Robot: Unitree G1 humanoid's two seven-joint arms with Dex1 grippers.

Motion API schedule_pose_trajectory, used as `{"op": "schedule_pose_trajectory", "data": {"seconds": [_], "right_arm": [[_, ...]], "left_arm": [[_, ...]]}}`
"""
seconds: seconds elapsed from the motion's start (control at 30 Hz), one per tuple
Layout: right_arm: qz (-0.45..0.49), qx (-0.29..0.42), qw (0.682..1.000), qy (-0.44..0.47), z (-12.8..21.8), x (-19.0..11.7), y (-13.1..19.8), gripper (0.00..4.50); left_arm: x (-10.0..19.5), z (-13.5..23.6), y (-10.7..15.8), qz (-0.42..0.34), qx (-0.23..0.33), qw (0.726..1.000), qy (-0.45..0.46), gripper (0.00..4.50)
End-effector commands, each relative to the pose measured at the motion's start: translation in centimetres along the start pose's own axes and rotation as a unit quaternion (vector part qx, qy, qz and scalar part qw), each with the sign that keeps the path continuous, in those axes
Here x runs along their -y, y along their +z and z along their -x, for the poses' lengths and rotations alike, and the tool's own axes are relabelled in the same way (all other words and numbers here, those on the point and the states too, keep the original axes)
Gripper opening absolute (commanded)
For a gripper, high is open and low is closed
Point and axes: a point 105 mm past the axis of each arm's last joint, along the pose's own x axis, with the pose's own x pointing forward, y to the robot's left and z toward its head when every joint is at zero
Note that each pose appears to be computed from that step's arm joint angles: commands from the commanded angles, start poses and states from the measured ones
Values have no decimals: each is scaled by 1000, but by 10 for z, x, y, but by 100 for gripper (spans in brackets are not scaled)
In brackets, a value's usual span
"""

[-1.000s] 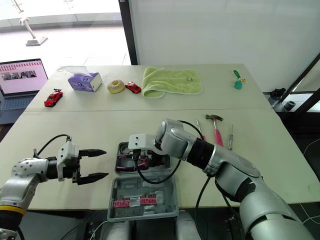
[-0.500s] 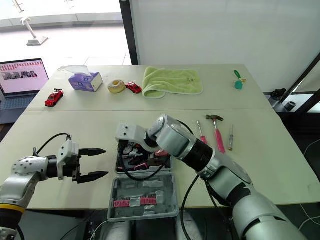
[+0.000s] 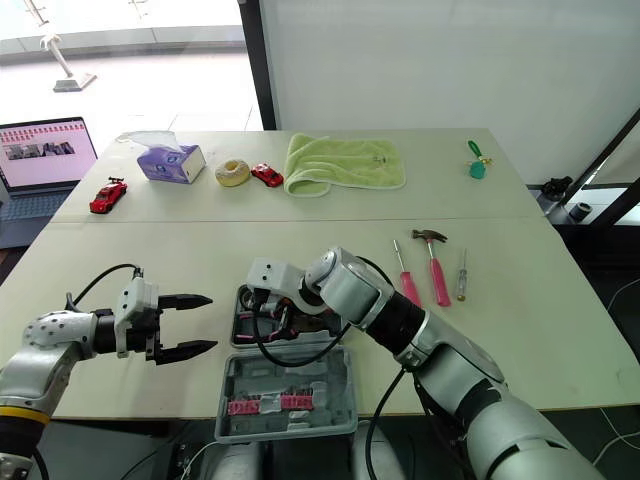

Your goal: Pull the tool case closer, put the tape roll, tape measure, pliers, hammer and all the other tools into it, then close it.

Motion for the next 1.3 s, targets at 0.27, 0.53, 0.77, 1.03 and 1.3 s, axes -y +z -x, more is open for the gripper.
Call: {"op": "schedule_pose_trajectory", "data": {"seconds": [0.27,0.53,0.77,1.03,1.3], "right_arm": [[-28,-59,998,-3,-18,4,-47,5],[-75,-103,992,20,-35,-7,-87,5],[-98,-131,985,49,-49,-22,-109,5],[-82,-6,996,30,-41,-12,-58,5],[-68,188,979,-28,59,-3,-11,0]], "left_arm": [[1,2,9,-17,4,1000,0,450],[2,2,9,-18,4,1000,1,450],[5,3,8,-16,2,1000,-1,450],[6,6,-1,-15,-15,1000,3,450],[9,7,-14,-8,-40,999,4,397]]}}
